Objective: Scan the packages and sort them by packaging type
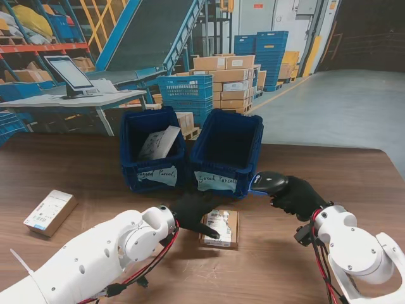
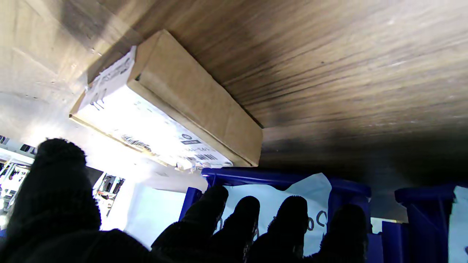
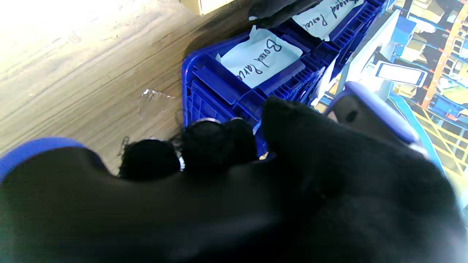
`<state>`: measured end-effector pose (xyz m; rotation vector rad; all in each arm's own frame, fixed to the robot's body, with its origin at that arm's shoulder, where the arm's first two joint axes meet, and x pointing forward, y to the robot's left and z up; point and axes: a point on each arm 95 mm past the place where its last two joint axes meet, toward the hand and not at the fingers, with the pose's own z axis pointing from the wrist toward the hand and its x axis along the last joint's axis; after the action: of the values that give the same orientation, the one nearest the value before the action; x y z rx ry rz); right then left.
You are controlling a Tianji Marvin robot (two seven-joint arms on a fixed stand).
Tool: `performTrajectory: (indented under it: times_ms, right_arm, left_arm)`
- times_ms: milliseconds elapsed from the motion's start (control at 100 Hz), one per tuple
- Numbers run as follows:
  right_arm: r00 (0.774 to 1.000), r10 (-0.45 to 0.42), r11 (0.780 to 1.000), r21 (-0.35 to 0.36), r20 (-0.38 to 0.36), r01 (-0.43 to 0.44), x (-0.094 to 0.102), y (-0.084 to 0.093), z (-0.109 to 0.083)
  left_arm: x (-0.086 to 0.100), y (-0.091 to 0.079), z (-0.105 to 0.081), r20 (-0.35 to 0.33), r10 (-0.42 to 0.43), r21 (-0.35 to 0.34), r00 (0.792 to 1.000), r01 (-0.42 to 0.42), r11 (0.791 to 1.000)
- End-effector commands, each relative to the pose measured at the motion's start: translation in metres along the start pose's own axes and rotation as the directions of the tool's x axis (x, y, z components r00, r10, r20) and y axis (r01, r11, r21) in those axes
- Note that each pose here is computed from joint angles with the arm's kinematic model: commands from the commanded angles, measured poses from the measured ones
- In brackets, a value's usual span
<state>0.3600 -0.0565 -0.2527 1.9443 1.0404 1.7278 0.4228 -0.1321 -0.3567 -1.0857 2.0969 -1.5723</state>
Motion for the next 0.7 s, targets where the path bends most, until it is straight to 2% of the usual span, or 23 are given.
performTrajectory:
  times_ms: [0, 70, 340, 500, 690]
  right_arm:
    - [1.000, 0.007, 1.000, 0.012, -0.011, -0.007, 0.003, -0.004, -0.003]
    - [1.000, 0.008, 1.000, 0.011, -0.013, -0.008, 0.004, -0.004, -0.003]
    - [1.000, 0.020, 1.000, 0.009, -0.013, -0.020, 0.003, -0.005, -0.003]
    - [1.000, 0.027, 1.000, 0.005, -0.013, -0.027, 0.003, -0.005, -0.002]
    - [0.999, 0.035, 0.999, 0.000, -0.012, -0.035, 0.002, -0.004, -0.002]
  left_arm:
    - [0.006, 0.000, 0.003, -0.004, -0.020, -0.030, 1.000, 0.020, 0.999]
    - [0.008, 0.000, 0.004, 0.001, -0.016, -0.049, 1.000, 0.016, 0.999]
    - [0.015, 0.000, 0.008, 0.012, 0.044, -0.057, 0.999, -0.043, 0.997]
    - [0.017, 0.000, 0.011, 0.035, 0.124, -0.041, 0.992, -0.123, 0.992]
    - [0.020, 0.001, 0.016, 0.042, 0.116, -0.065, 0.992, -0.113, 0.991]
